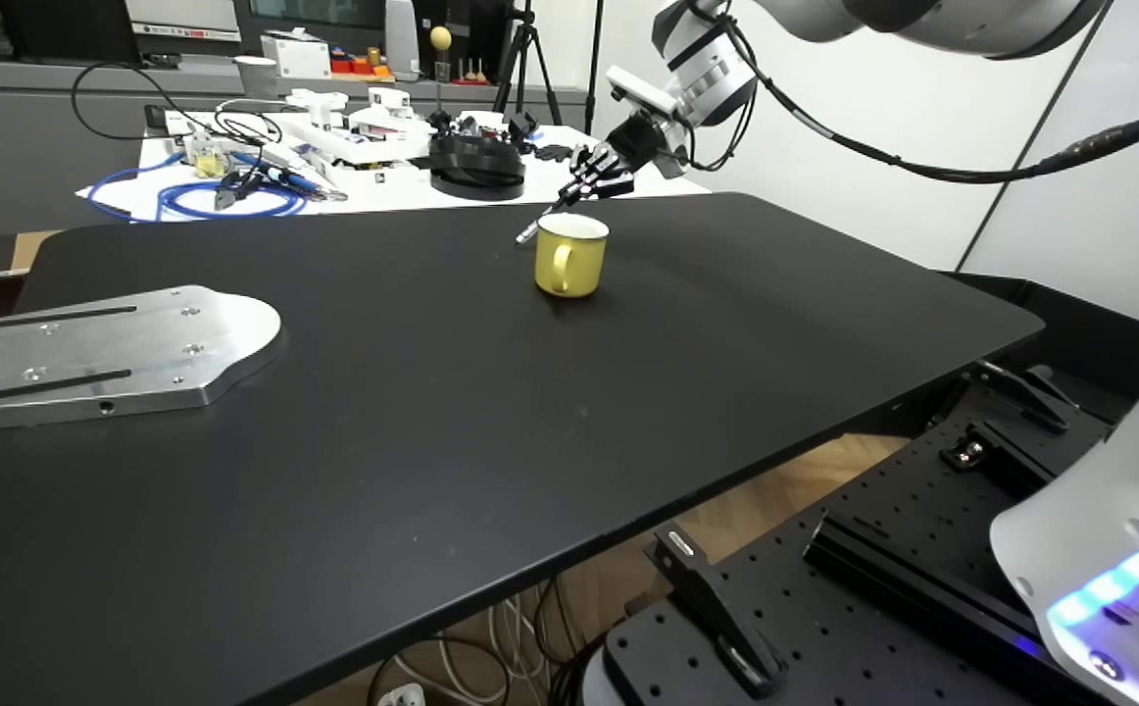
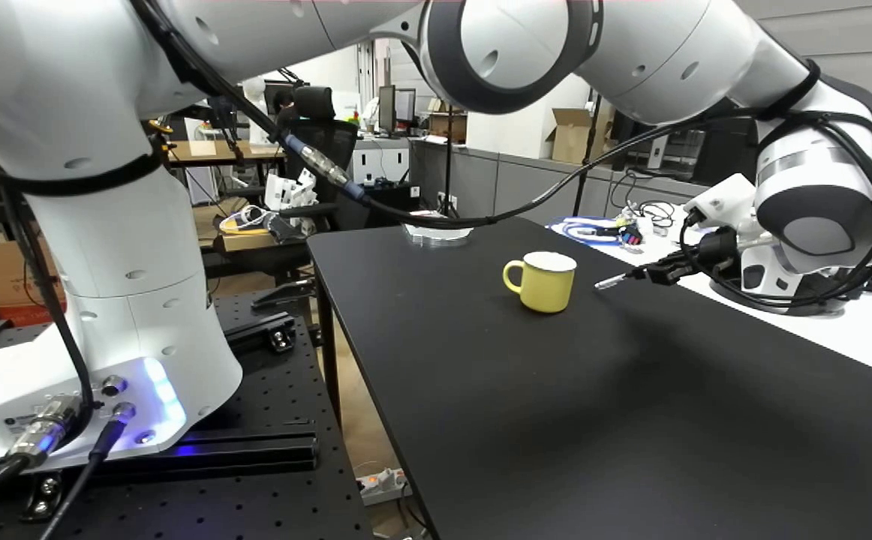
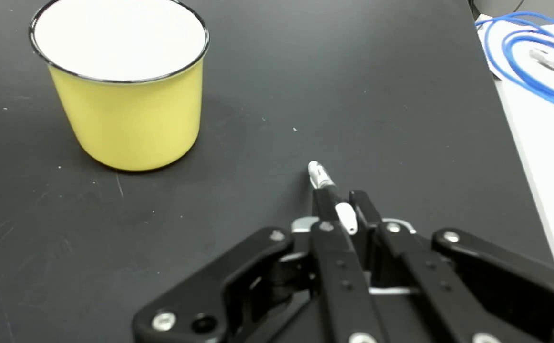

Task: Put the pen on the table

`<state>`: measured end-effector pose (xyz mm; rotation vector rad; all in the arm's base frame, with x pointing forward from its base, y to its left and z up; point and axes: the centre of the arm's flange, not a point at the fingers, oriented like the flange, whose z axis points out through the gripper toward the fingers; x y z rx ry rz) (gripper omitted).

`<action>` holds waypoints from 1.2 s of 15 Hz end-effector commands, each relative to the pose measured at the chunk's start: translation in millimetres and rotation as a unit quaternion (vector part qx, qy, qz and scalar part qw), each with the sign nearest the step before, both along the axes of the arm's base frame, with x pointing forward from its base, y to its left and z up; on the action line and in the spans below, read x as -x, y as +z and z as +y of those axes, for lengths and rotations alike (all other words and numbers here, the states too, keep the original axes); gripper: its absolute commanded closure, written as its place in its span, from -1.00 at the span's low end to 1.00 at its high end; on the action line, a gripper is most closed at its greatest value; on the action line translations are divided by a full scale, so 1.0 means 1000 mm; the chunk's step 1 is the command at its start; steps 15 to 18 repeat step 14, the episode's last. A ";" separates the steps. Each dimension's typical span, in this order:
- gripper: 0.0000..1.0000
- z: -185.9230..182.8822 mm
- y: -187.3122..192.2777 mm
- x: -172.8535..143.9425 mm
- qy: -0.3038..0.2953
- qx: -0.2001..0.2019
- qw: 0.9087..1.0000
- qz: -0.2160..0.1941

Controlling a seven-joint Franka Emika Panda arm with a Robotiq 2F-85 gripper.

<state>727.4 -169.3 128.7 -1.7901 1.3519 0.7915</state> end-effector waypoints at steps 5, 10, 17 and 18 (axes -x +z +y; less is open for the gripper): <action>-0.31 0.006 0.027 -0.025 0.002 0.061 0.998 0.024; -0.96 0.028 0.077 -0.031 0.012 0.184 0.982 0.046; -0.99 0.039 0.085 -0.030 0.032 0.199 0.979 0.033; -0.99 0.039 0.085 -0.030 0.032 0.199 0.979 0.033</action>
